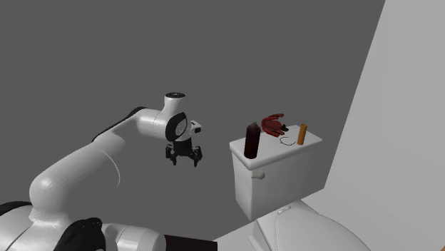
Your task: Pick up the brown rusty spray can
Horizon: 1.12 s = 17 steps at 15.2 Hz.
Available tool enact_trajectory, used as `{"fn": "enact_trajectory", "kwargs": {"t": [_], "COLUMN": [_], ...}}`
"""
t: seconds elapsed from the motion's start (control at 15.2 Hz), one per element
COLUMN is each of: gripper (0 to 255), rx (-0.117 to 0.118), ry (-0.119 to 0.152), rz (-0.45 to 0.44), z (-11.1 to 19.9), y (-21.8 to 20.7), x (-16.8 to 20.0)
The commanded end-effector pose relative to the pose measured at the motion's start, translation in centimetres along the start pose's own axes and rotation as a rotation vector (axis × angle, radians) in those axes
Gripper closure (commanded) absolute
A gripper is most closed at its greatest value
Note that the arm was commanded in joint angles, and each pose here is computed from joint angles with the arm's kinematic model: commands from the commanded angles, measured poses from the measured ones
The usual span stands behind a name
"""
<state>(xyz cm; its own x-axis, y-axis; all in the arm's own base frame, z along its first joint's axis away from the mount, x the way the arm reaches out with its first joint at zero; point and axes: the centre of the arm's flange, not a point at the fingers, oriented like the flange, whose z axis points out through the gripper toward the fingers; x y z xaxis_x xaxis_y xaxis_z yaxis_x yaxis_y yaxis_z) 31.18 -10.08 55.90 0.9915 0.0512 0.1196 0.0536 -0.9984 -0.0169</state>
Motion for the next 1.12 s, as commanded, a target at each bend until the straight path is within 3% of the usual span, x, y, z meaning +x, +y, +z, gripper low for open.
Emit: {"fn": "enact_trajectory", "kwargs": {"t": [0.0, 1.06], "gripper": [0, 0], "rx": [0.002, 0.031], "ry": [0.064, 0.549], "rz": [-0.024, -0.204], "z": [-0.5, -3.5], "y": [2.4, 21.6], "x": [0.5, 3.2]}}
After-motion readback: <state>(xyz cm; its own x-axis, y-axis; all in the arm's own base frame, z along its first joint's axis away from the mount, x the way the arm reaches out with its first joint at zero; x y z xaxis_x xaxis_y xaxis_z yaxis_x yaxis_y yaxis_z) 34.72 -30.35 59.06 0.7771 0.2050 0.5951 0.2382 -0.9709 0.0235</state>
